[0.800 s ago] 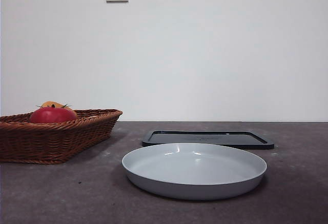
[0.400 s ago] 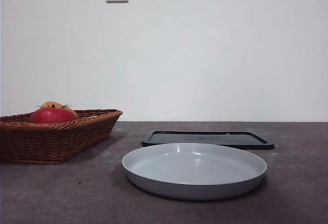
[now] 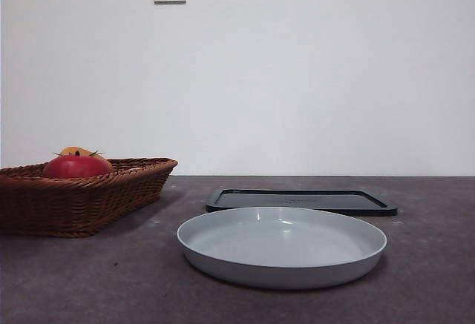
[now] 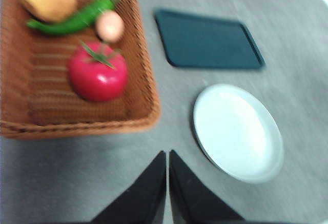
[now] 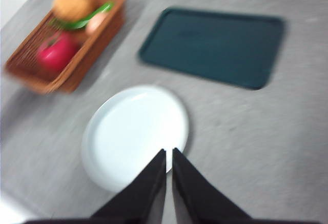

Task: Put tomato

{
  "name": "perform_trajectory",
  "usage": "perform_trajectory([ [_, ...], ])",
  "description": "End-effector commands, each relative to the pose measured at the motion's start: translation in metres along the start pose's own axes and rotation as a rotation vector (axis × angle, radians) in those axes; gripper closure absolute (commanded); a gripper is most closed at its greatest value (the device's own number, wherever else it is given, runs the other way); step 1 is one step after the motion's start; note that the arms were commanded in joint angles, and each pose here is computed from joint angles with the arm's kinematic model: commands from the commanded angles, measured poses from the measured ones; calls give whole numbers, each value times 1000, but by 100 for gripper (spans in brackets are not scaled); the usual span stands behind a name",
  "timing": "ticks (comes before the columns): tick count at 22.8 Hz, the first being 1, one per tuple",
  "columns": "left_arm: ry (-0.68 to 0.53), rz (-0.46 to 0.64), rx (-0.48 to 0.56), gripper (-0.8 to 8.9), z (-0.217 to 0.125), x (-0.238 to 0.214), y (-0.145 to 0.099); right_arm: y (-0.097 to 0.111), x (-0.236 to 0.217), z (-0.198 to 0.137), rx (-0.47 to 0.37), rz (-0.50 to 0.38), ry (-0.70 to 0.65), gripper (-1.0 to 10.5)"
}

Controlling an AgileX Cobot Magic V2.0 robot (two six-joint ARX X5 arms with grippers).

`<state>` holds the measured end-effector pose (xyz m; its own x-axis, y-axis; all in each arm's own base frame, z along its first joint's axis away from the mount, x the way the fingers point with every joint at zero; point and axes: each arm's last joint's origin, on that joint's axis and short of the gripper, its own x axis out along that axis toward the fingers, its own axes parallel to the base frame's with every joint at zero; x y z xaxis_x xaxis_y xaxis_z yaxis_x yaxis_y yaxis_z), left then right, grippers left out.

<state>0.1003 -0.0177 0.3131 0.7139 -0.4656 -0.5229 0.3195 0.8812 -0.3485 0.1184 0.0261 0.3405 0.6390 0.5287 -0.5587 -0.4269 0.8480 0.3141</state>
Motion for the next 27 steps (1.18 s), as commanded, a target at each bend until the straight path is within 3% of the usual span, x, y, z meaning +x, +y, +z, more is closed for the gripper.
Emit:
perform_trajectory([
  [1,12,-31,51,804,13,-7,-9,9,-2,9,-74,49,37,938],
  [6,110,-68,97,804,23,-15,-20,25,-1,10,-128,137,113,938],
  [12,109,-69,100,796,23,-15,-21,29,0,6,-157,166,145,937],
  [14,109,-69,99,726,23,-15,-21,29,0,6,-157,165,144,936],
  [16,109,-68,100,585,23,-15,-21,29,0,6,-157,163,144,919],
  [19,108,-68,100,430,23,-15,-20,29,0,6,-157,160,144,752],
  [22,102,-66,102,404,24,-15,-20,29,0,6,-157,160,143,572],
  [27,79,-11,113,397,28,-12,-18,29,0,7,-159,160,138,526],
])
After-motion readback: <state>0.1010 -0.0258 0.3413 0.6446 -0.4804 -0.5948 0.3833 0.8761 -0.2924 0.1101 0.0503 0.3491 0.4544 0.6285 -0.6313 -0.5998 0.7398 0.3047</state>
